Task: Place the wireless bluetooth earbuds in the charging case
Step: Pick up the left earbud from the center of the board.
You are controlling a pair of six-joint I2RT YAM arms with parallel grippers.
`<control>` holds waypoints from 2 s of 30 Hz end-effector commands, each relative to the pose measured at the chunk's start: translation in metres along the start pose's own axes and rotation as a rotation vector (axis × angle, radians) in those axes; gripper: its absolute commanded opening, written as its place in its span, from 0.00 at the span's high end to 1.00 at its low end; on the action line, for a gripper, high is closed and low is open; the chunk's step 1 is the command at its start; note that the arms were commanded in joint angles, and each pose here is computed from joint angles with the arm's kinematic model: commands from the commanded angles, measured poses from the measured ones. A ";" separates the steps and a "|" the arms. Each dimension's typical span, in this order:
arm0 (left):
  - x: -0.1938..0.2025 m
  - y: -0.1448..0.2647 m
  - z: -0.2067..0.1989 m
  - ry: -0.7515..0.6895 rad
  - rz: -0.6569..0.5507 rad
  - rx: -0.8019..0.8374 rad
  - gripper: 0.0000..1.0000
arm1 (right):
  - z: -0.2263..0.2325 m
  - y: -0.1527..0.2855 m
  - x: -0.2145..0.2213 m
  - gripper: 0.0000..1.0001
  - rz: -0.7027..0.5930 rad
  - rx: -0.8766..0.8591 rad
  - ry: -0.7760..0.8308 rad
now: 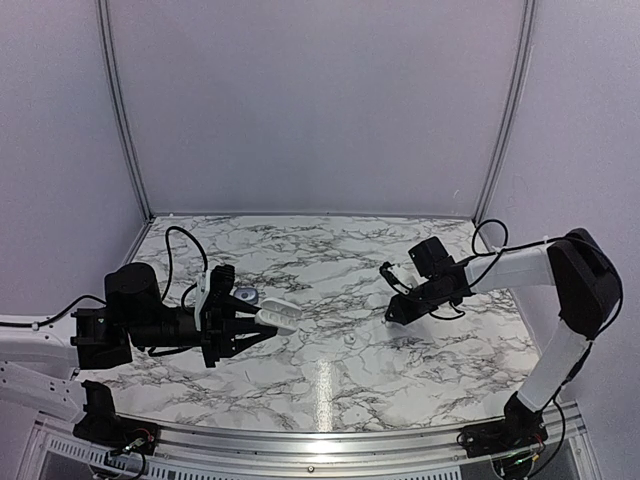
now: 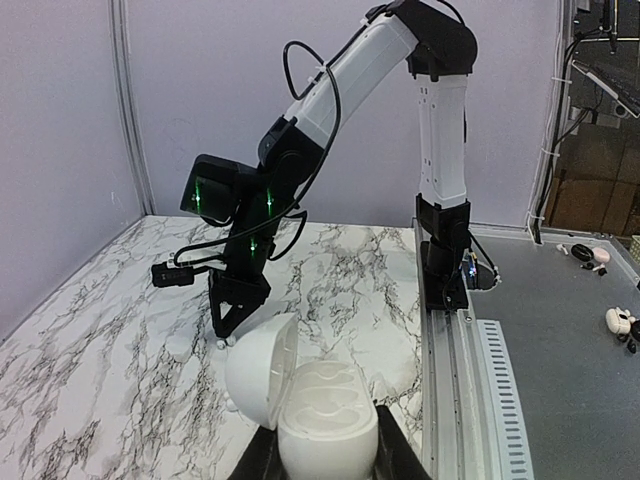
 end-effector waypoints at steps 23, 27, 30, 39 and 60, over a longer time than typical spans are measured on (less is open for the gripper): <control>-0.010 0.003 0.003 -0.026 -0.044 -0.014 1.00 | 0.014 -0.005 0.013 0.91 0.100 -0.066 0.015; -0.010 0.002 0.003 -0.025 -0.044 -0.014 1.00 | 0.016 -0.008 0.017 0.92 0.118 -0.068 0.016; -0.009 0.003 0.003 -0.025 -0.043 -0.014 1.00 | 0.017 -0.009 0.018 0.92 0.123 -0.067 0.018; -0.009 0.003 0.003 -0.025 -0.043 -0.017 1.00 | 0.021 -0.006 0.016 1.00 0.122 -0.054 0.031; -0.008 0.002 0.003 -0.013 -0.040 -0.013 1.00 | 0.080 0.065 -0.031 1.00 -0.162 -0.250 0.237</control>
Point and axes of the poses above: each gripper's point midway between its finger pads, its own y axis back along the fingers, its own z axis along the line the jaws close on, x = y × z, the point moved 2 cm from there along y, back along the fingers, and after that the axes turned 15 degrees about -y, right-handed, at the moved point
